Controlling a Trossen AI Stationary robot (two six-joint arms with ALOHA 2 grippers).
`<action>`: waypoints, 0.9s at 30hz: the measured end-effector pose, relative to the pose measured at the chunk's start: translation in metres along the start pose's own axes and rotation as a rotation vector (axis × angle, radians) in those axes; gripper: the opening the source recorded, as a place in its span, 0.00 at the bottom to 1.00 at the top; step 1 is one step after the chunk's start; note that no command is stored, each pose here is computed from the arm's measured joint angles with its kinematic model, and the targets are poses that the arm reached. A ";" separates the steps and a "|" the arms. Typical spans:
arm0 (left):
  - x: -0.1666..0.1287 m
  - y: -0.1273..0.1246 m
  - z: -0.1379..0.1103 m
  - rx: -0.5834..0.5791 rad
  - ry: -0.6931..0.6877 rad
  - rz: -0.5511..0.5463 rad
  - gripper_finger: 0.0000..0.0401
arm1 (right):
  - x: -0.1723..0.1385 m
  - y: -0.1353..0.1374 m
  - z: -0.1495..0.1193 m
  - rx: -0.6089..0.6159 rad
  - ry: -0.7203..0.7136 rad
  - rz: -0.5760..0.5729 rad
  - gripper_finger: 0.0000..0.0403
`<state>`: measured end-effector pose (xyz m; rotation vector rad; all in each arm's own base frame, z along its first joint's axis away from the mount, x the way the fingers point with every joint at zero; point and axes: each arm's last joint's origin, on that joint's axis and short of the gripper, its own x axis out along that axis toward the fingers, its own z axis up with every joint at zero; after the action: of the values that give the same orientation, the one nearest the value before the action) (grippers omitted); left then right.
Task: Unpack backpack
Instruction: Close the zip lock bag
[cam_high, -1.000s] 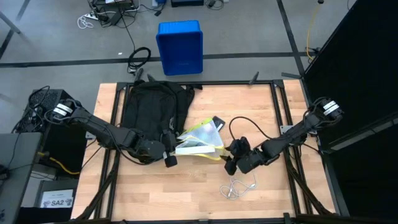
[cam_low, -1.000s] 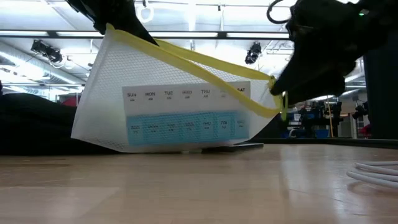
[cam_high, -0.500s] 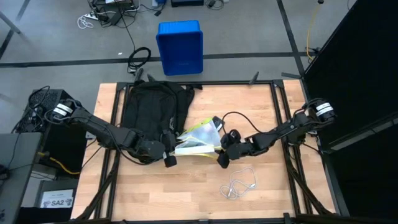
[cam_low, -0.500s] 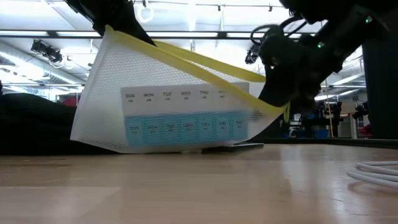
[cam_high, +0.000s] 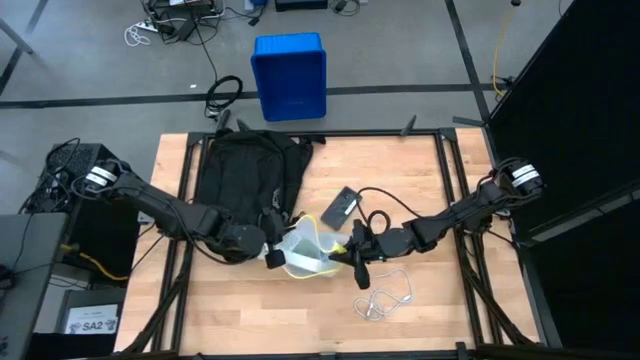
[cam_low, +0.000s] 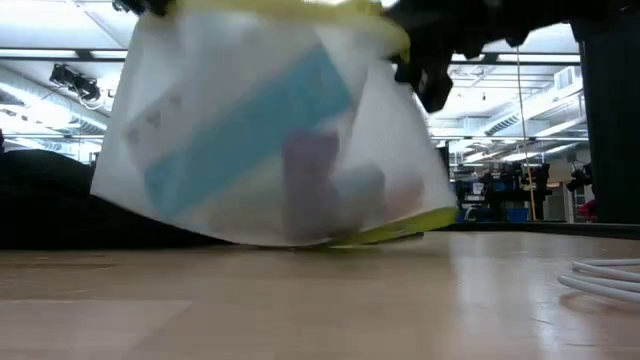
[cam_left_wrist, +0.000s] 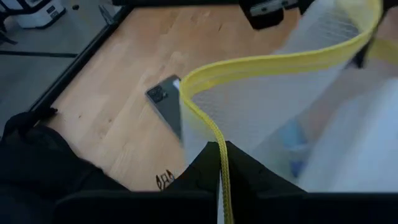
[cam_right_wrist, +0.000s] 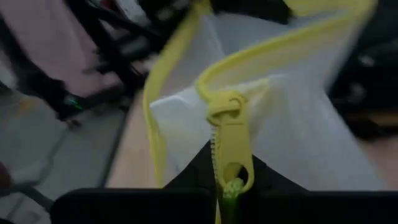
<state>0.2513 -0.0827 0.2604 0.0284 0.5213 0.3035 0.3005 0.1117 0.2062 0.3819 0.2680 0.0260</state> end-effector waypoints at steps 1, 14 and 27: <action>-0.001 0.000 0.004 0.006 -0.008 -0.003 0.00 | -0.001 0.002 0.002 -0.003 -0.007 0.013 0.00; -0.034 0.007 0.063 0.032 -0.026 0.016 0.00 | -0.047 0.026 0.049 -0.047 -0.237 0.061 0.00; -0.030 0.006 0.050 0.105 0.084 0.015 0.00 | -0.060 0.037 0.042 -0.044 -0.245 -0.058 0.00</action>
<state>0.2501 -0.0835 0.3189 0.1220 0.6201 0.2928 0.2542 0.1261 0.2729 0.3294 0.0365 -0.0715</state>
